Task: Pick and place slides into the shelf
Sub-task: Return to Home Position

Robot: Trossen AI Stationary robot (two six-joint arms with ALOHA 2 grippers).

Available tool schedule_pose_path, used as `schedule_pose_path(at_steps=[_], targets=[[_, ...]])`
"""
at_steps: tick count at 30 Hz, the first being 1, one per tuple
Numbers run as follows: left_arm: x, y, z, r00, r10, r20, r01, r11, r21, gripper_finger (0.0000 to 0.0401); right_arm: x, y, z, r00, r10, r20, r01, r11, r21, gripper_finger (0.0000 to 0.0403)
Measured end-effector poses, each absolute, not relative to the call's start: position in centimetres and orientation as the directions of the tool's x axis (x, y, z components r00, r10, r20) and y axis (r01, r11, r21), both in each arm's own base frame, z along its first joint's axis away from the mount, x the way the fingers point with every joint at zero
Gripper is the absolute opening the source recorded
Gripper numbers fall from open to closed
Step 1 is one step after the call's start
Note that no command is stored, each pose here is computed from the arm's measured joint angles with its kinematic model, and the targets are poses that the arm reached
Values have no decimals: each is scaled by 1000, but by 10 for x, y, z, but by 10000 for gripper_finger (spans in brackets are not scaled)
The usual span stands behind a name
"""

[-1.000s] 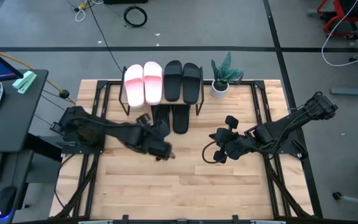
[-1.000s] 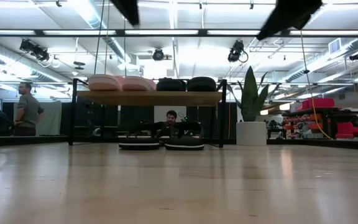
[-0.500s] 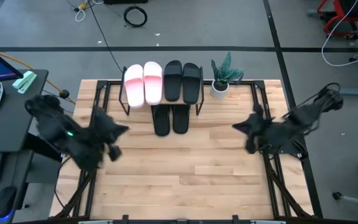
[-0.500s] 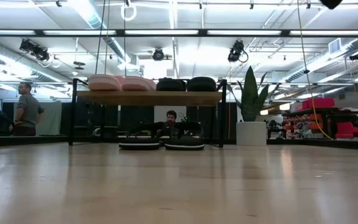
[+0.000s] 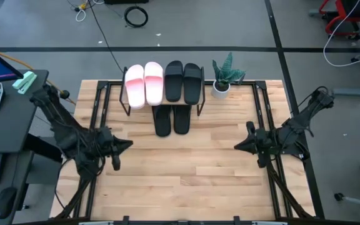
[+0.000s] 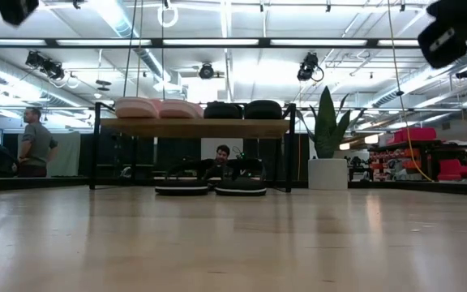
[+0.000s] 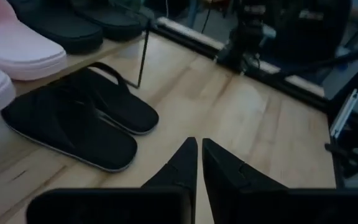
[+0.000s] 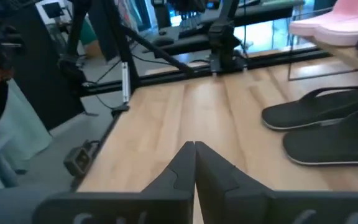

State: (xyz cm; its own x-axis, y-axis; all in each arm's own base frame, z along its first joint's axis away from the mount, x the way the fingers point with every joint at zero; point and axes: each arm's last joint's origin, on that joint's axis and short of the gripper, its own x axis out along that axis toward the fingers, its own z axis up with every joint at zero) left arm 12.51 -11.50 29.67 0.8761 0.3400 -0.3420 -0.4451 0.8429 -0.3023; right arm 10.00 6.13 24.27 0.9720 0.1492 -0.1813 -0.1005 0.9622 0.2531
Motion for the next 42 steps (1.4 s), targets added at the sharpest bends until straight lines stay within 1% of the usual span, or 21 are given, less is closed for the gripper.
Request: schedule_pose_path(at_steps=[2, 5, 9, 12, 15, 16, 17, 19, 22, 24, 26, 30, 34, 38, 42], targets=[[124, -111, 281, 884, 358, -301, -449, 830, -331, 24, 98, 58, 233, 978, 144, -152, -104, 963, 247, 14], [117, -97, 271, 886, 376, -271, -458, 802, -383, 21, 91, 49, 243, 991, 126, -50, -110, 963, 244, 14], [103, -80, 281, 909, 349, -229, -414, 822, -392, 22, 71, 35, 267, 978, 173, 114, -192, 964, 182, 14], [95, -70, 295, 934, 307, -183, -354, 863, -361, 27, 58, 27, 269, 959, 213, 188, -245, 955, 167, 14], [89, -64, 304, 954, 257, -152, -295, 894, -338, 33, 58, 27, 255, 959, 211, 189, -245, 952, 185, 14], [89, -64, 305, 957, 254, -141, -288, 893, -346, 35, 62, 29, 247, 966, 202, 161, -231, 955, 184, 14], [90, -65, 304, 960, 249, -131, -280, 893, -351, 36, 66, 32, 238, 971, 193, 144, -219, 956, 194, 14], [93, -69, 297, 965, 237, -109, -261, 899, -351, 36, 73, 36, 227, 970, 170, 174, -209, 948, 240, 14], [98, -75, 288, 981, 178, -74, -193, 925, -328, 32, 79, 38, 212, 973, 152, 175, -193, 950, 247, 14], [101, -76, 280, 985, 165, -52, -173, 930, -323, 28, 79, 36, 213, 973, 124, 194, -174, 948, 267, 14], [102, -75, 270, 988, 148, -36, -151, 928, -341, 24, 79, 35, 214, 971, 125, 205, -183, 939, 292, 14], [104, -70, 252, 990, 136, -35, -139, 915, -380, 21, 80, 35, 213, 969, 149, 196, -200, 941, 272, 14], [102, -60, 245, 991, 135, -18, -131, 910, -393, 25, 81, 34, 212, 972, 135, 192, -181, 952, 245, 14], [98, -49, 244, 993, 117, 19, -102, 923, -371, 32, 82, 29, 212, 979, 74, 190, -111, 975, 193, 14], [94, -42, 245, 994, 100, 55, -75, 935, -346, 37, 84, 24, 211, 984, 9, 180, -41, 984, 175, 14]])
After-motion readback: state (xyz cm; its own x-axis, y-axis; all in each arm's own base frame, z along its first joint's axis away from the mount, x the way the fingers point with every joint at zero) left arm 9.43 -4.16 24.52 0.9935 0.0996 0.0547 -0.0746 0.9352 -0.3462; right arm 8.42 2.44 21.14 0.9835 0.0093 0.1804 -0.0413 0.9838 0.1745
